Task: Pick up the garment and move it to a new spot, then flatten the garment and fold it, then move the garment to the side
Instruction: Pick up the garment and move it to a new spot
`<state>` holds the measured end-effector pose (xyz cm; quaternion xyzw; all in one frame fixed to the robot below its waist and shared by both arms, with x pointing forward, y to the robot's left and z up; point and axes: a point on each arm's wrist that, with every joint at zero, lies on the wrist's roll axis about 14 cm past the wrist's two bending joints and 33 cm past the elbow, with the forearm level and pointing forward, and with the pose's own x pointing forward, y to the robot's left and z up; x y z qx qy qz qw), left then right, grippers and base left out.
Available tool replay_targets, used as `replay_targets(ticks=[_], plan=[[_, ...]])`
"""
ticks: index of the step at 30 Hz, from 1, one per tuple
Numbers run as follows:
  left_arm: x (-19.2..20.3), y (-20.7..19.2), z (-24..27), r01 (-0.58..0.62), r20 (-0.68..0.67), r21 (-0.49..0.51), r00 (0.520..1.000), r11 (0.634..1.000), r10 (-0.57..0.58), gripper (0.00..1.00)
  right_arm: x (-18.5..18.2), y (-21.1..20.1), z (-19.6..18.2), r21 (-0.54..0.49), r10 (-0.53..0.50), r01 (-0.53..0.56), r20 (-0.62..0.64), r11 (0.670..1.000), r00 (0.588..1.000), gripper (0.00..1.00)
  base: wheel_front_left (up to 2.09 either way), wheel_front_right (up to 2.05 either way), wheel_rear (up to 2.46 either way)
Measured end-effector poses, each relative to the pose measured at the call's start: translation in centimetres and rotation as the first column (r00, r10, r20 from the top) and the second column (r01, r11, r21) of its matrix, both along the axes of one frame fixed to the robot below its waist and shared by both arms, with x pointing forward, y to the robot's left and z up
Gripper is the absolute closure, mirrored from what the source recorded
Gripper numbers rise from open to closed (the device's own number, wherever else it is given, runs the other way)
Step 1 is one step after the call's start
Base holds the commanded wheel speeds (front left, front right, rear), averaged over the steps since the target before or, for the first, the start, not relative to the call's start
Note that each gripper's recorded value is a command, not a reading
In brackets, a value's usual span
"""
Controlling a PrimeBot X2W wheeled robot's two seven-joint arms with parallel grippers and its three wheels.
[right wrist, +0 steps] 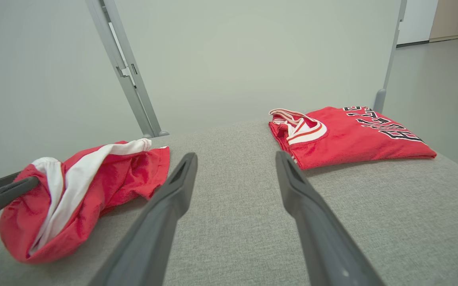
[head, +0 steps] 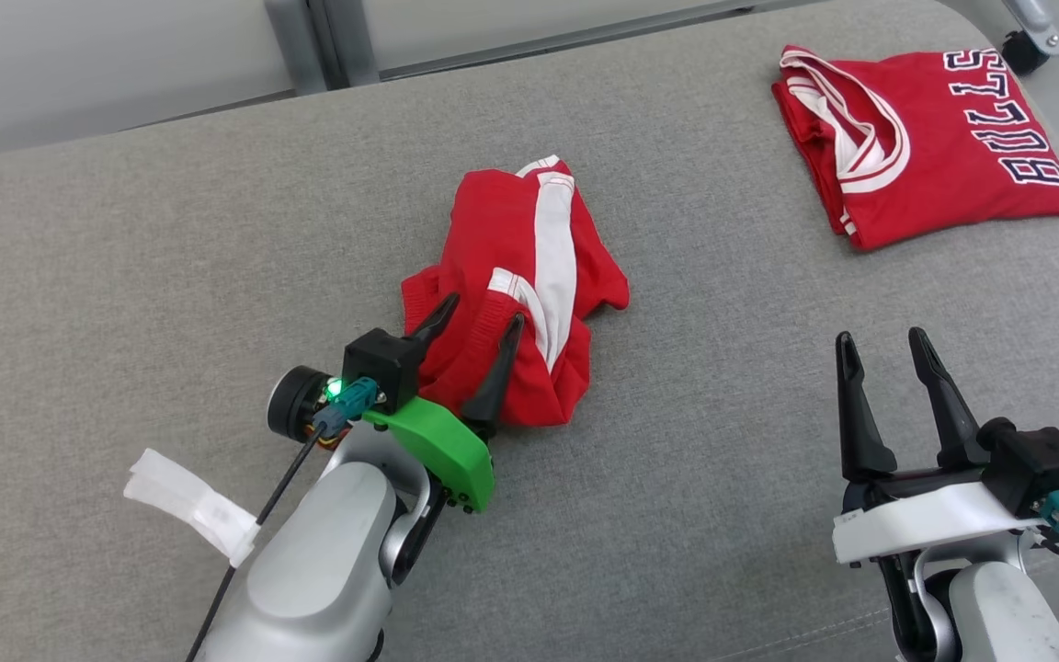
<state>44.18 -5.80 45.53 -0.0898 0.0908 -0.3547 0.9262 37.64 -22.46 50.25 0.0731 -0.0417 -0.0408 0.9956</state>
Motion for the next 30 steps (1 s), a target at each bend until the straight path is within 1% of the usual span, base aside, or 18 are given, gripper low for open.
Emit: replay_targets(ticks=[3,5,7,10,13,17,19,22,26,30], plan=[[0.7,1.0,2.1,-0.048,0.053,-0.032,0.997,0.998,0.050,0.00,0.0,0.5,0.4,-0.001,0.017,-0.017,0.012,1.000,1.000,0.00,0.00,0.00,0.00],[1.3,2.4,3.7,-0.094,0.094,-0.046,0.991,0.994,0.098,0.00,-0.3,1.0,0.4,0.000,0.030,-0.030,0.014,1.000,0.999,0.00,0.00,0.00,0.00],[1.7,4.1,4.9,-0.145,0.128,-0.060,0.980,0.988,0.152,0.00,-0.4,1.3,0.6,-0.001,0.042,-0.042,0.021,0.999,0.999,0.00,0.00,0.00,0.00],[2.0,7.6,6.7,-0.238,0.184,-0.077,0.951,0.968,0.248,0.00,-0.4,2.0,1.0,-0.002,0.066,-0.066,0.032,0.998,0.997,0.00,0.00,0.00,0.00],[1.5,11.4,8.1,-0.330,0.222,-0.099,0.912,0.939,0.344,0.00,-0.5,2.7,1.4,-0.008,0.095,-0.094,0.043,0.996,0.995,0.00,0.00,0.00,0.00],[0.3,15.9,8.9,-0.435,0.266,-0.092,0.856,0.896,0.443,0.00,-0.5,4.0,2.0,-0.010,0.134,-0.134,0.064,0.991,0.989,0.00,0.00,0.00,0.00],[-0.7,18.6,9.2,-0.500,0.282,-0.092,0.816,0.861,0.504,0.00,-0.6,4.6,2.5,-0.011,0.151,-0.151,0.077,0.989,0.985,0.00,0.00,0.00,0.00],[-2.4,21.8,9.2,-0.570,0.293,-0.087,0.769,0.817,0.567,0.00,-0.7,5.1,2.9,-0.014,0.168,-0.167,0.090,0.986,0.982,0.00,0.00,0.00,0.00],[-4.8,24.6,8.4,-0.631,0.294,-0.064,0.728,0.773,0.619,0.00,-0.8,5.8,3.2,-0.018,0.190,-0.189,0.099,0.982,0.977,0.00,0.00,0.00,0.00],[-6.9,25.7,7.6,-0.657,0.281,-0.056,0.712,0.752,0.643,0.00,-1.0,6.2,3.2,-0.018,0.203,-0.203,0.100,0.979,0.974,0.00,0.00,0.00,0.00]])
